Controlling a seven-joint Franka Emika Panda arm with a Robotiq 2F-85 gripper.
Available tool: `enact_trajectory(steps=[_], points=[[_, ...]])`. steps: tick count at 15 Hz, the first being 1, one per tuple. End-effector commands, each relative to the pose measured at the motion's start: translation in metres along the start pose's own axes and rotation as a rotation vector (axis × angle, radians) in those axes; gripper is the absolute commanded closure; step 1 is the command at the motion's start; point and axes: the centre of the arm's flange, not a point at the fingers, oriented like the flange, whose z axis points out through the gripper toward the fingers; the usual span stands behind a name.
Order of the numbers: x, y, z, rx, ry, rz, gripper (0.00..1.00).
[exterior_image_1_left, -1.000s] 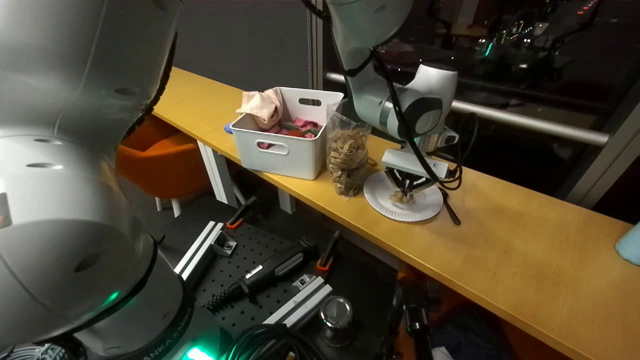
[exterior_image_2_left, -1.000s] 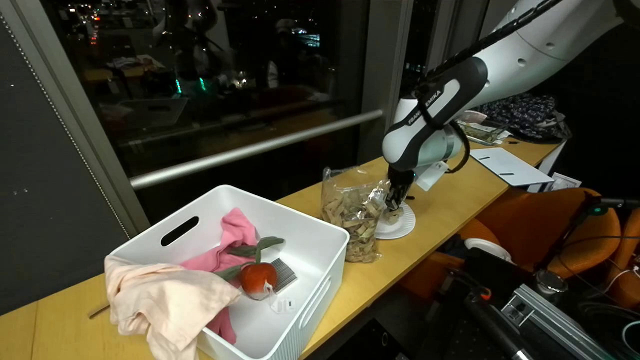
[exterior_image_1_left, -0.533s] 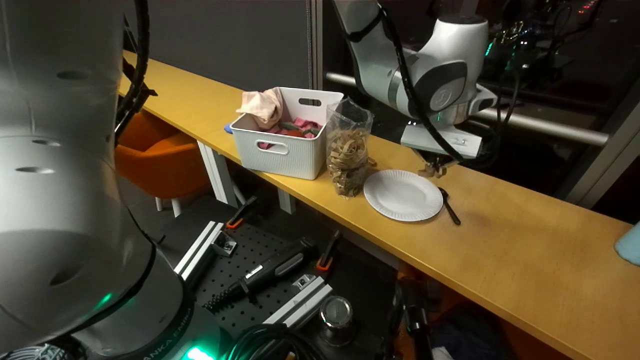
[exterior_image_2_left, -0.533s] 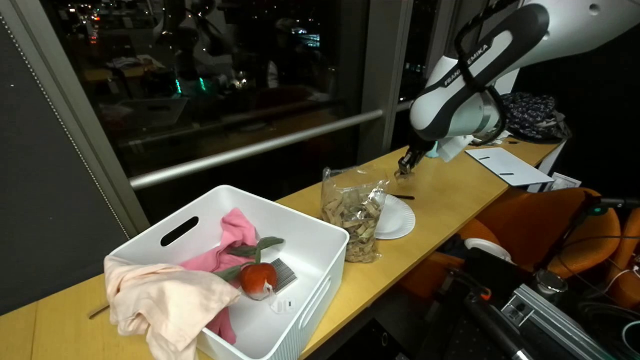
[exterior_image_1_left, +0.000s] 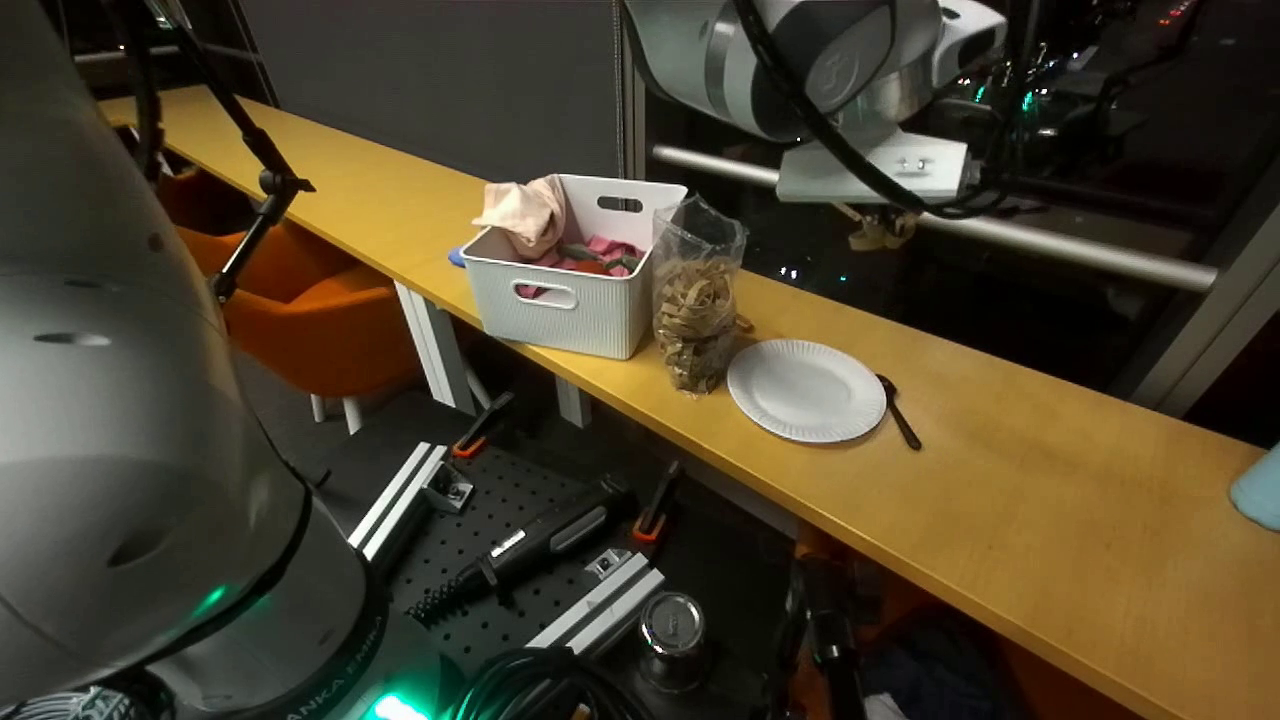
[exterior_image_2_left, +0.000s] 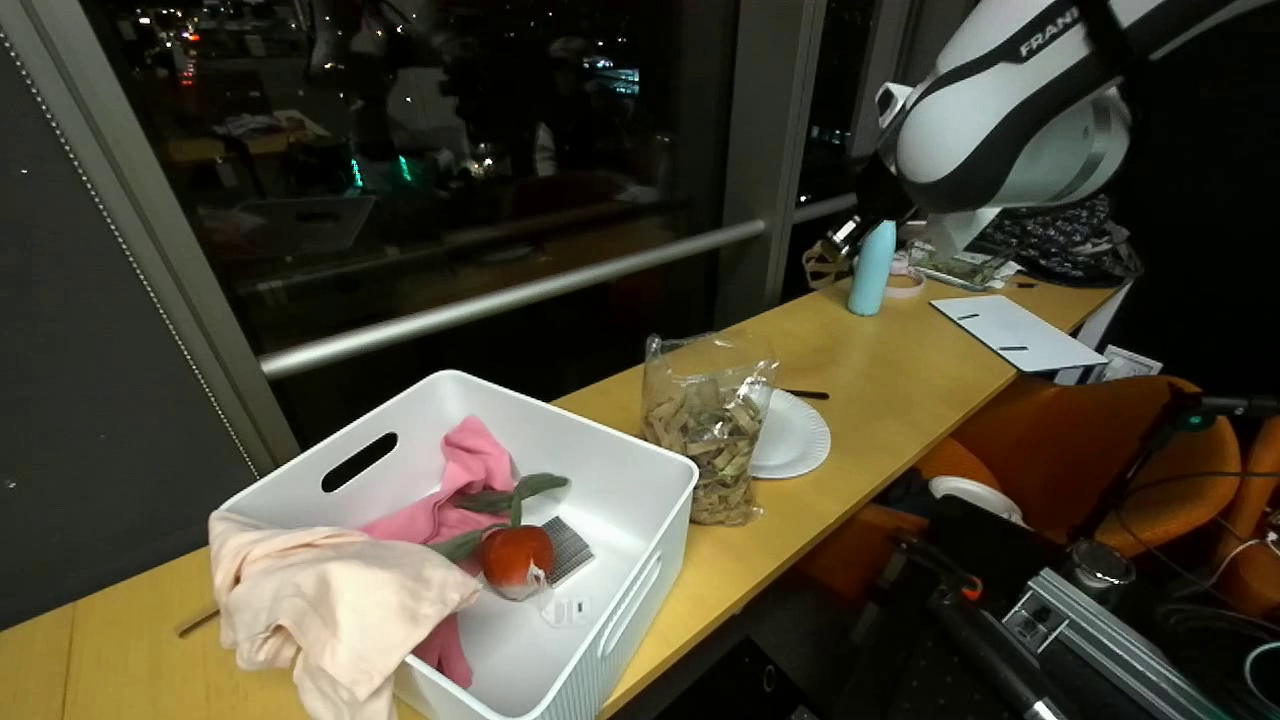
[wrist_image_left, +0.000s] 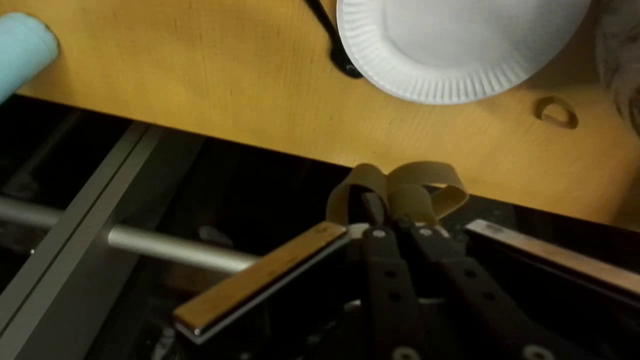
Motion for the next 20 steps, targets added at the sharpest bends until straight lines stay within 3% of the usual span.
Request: enact_trajectory(steps=[1, 8, 12, 16, 20], points=[[0.004, -0.024, -0.049, 0.006, 0.103, -0.067, 0.99], [0.052, -0.105, -0.034, 0.152, 0.131, -0.283, 0.99], [0.051, -0.144, -0.014, 0.226, 0.066, -0.365, 0.99], [0.051, -0.164, 0.020, 0.269, -0.004, -0.420, 0.99], [0.049, -0.173, 0.030, 0.281, -0.022, -0.453, 0.99]])
